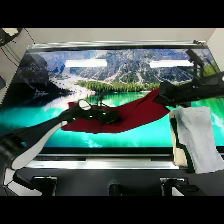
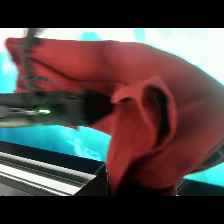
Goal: Fold the shirts.
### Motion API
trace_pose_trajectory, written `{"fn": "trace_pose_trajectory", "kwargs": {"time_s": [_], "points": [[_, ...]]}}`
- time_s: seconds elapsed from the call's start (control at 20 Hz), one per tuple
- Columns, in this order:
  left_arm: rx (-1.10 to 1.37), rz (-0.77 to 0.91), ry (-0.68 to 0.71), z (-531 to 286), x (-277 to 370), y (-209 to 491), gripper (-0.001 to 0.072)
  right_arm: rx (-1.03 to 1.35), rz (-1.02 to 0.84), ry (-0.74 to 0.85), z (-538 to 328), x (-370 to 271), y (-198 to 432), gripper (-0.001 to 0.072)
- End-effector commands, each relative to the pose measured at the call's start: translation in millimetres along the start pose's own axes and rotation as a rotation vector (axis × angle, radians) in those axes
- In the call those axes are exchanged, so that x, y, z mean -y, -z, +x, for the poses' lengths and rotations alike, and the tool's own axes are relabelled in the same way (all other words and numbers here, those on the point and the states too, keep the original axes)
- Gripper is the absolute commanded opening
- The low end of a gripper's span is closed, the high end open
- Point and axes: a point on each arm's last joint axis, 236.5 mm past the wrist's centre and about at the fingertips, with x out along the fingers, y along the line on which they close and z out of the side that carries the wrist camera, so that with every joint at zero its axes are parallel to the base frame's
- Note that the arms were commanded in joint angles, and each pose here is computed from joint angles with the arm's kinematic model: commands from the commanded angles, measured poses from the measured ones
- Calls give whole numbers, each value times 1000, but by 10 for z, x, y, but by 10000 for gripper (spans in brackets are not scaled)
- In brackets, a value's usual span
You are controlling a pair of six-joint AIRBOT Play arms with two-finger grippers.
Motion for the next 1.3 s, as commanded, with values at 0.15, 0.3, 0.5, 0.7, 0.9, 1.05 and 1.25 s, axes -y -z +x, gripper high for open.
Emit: {"fn": "trace_pose_trajectory", "kwargs": {"time_s": [0.15,0.3,0.5,0.7,0.9,1.05,1.25], "points": [[29,-95,197,588,569,210,24,25,30,-16,-274,-159,191,47],[106,-14,134,173,436,-153,21,20,56,-51,-106,-174,43,46],[292,169,-154,-1314,-46,-809,21,-11,39,-200,502,-578,-194,47],[565,275,-402,-3229,-215,-971,22,-110,23,-379,1494,-1345,-22,47],[802,258,-497,-4502,-114,-639,23,-186,128,-444,2420,-1602,203,47],[897,266,-521,-4893,35,-399,24,-201,205,-432,2971,-1577,333,48],[905,268,-515,-4913,87,-342,24,-268,323,-439,3288,-1556,508,573]]}}
